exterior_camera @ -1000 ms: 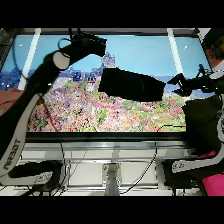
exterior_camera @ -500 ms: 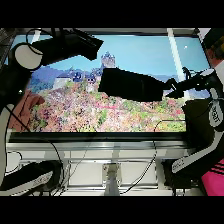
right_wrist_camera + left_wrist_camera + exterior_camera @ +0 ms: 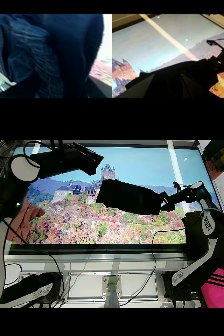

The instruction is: Fold the clothes and pants, and hang the long-sleeved shirts on hangers.

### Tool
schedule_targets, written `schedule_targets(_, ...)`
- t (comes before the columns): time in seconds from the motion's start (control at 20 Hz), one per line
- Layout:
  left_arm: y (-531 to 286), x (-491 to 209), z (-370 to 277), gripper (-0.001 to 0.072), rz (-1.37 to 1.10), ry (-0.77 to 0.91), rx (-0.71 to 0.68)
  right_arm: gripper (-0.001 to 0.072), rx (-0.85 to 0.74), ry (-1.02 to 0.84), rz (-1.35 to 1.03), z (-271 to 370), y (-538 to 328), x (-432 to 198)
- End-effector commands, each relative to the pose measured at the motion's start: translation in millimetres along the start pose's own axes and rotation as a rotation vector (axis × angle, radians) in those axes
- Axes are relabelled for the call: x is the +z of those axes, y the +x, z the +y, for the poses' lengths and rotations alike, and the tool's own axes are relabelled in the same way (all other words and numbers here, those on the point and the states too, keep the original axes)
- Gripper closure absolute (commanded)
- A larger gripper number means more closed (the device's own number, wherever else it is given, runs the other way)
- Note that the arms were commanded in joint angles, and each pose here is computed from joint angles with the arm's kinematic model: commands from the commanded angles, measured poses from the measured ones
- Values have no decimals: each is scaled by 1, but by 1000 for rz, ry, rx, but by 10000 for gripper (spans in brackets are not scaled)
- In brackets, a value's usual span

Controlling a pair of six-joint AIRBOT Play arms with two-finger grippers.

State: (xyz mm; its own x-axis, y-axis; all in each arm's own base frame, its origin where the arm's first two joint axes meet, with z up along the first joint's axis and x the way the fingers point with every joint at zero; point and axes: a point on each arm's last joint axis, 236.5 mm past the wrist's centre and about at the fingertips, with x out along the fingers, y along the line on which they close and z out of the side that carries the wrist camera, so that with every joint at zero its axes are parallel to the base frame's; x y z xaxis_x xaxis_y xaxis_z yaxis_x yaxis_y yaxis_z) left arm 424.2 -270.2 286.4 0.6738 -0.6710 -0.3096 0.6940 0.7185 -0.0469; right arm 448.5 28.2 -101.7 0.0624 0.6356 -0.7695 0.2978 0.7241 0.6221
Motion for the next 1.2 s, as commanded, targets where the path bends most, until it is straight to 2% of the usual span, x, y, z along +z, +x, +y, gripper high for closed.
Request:
schedule_targets(0.0,0,-1,0,307,3,0,-1,432,-3,-19,15,11,16,-2)
schedule_targets(0.05,0,-1,0,307,3,0,-1,689,13,-14,23,15,16,-4)
schedule_targets(0.2,0,-1,0,307,3,0,-1,696,74,33,17,25,-1,-5)
schedule_targets(0.3,0,-1,0,307,3,0,-1,697,93,62,-74,29,-36,8)
schedule_targets(0.45,0,0,1,307,-1,0,1,697,106,140,-296,20,-133,36)
schedule_targets(0.6,0,3,2,307,-14,0,9,697,66,226,-470,-10,-239,24)
schedule_targets(0.75,-1,11,6,307,-46,0,26,697,-90,342,-551,-60,-314,-34)
schedule_targets(0.9,-1,19,11,307,-81,0,46,697,-308,508,-496,-114,-355,-127)
schedule_targets(1.15,-2,22,13,307,-93,0,53,696,-526,768,-615,-157,-416,-242)
